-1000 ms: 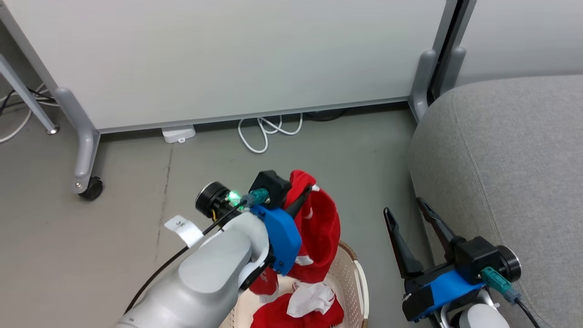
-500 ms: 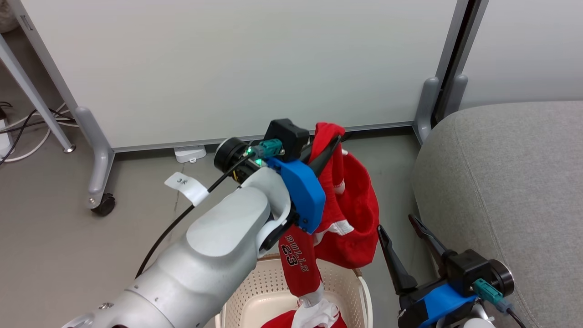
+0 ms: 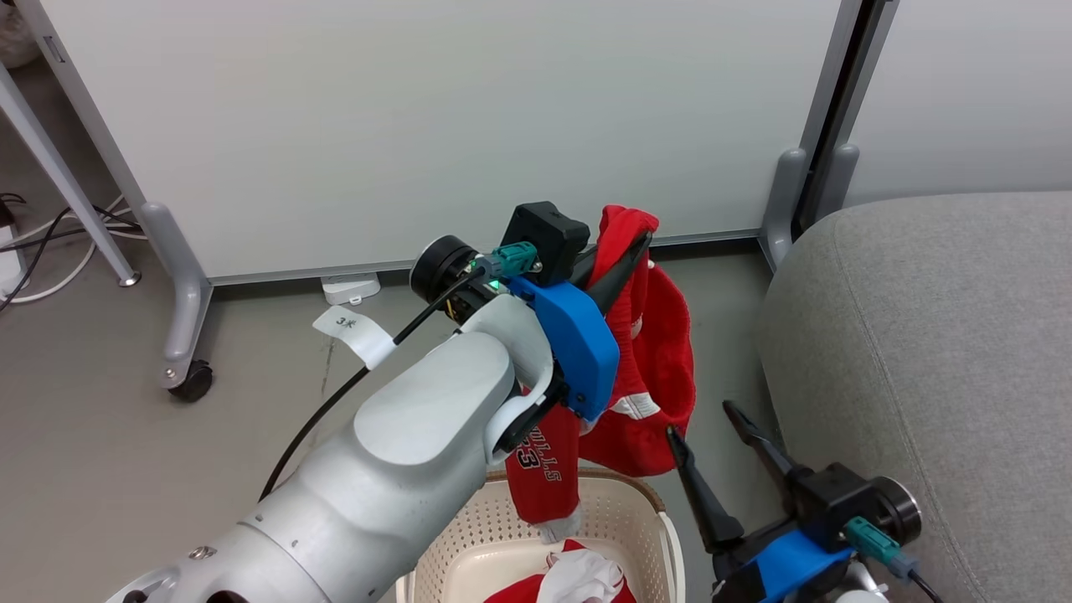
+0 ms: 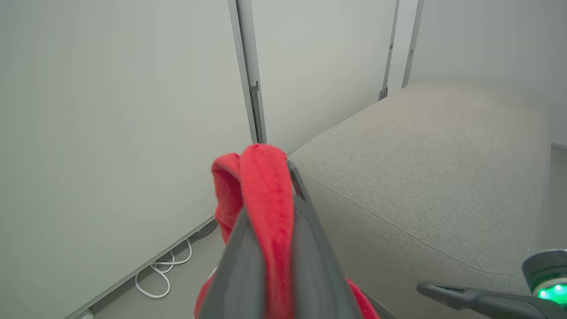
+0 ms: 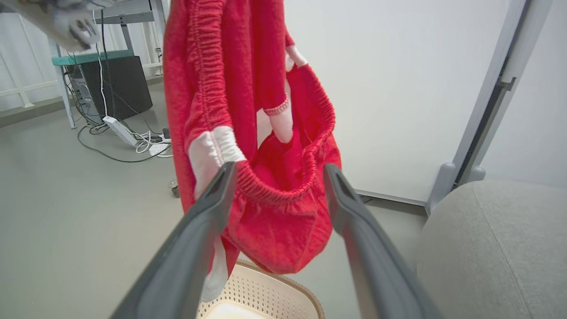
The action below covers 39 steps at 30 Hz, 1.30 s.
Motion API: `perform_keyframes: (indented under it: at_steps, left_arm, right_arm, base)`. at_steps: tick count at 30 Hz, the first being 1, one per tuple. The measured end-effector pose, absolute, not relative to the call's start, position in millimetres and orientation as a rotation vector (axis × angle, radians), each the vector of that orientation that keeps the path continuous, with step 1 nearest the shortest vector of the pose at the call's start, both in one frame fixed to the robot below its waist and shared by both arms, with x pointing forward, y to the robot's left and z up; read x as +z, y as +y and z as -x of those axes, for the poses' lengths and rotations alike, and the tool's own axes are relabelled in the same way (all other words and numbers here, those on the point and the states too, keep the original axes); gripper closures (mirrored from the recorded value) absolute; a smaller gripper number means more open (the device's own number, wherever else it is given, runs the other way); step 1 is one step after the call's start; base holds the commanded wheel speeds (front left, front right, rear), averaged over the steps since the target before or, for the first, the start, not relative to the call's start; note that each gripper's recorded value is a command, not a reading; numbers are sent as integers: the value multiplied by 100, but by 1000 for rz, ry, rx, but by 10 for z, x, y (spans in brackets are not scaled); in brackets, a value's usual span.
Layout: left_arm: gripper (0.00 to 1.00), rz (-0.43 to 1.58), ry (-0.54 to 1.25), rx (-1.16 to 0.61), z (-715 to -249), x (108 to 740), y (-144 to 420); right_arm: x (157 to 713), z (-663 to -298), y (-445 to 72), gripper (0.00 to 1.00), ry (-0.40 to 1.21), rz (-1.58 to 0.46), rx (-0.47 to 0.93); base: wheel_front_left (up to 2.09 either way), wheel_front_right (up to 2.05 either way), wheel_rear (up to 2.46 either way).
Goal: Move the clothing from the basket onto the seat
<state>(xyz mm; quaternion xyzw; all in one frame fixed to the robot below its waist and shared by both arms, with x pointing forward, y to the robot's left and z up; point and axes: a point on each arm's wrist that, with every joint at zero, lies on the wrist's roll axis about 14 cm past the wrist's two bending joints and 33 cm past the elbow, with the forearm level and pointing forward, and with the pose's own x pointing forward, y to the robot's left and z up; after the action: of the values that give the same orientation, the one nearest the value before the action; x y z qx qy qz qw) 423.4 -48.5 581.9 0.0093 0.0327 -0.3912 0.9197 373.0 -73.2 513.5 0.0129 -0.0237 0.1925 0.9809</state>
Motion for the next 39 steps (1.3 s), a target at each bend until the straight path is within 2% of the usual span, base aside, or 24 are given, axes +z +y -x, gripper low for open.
perform_keyframes:
  at_steps: [7, 16, 28, 33, 35, 36, 39]
  left_arm:
    - [100, -14, 77, -819, -4220, 5781, -533]
    - [100, -9, 81, -841, -4224, 5776, -591]
    - [100, -1, 88, -853, -4203, 5752, -608]
    - [100, 3, 91, -855, -4198, 5750, -617]
    - [100, 4, 88, -859, -4194, 5760, -627]
    - [100, 5, 88, -860, -4192, 5762, -631]
    - [100, 3, 89, -863, -4189, 5757, -638]
  right_arm:
    - [5225, -3802, -490, 0, -47, -6, 462]
    - [5092, -3978, -194, 0, 79, -1, 555]
    - [5111, -4115, 139, 0, 94, -16, 663]
    - [5047, -4157, 122, 0, 116, -21, 657]
    - [5028, -4170, 107, 84, 120, -23, 651]
    - [5033, -4181, 100, 100, 116, -24, 649]
    - [5027, -4196, 91, 100, 115, -22, 647]
  base:
    - [0, 0, 0]
    - [0, 0, 0]
    - [0, 0, 0]
    - [0, 0, 0]
    - [0, 0, 0]
    - [0, 0, 0]
    - [0, 0, 0]
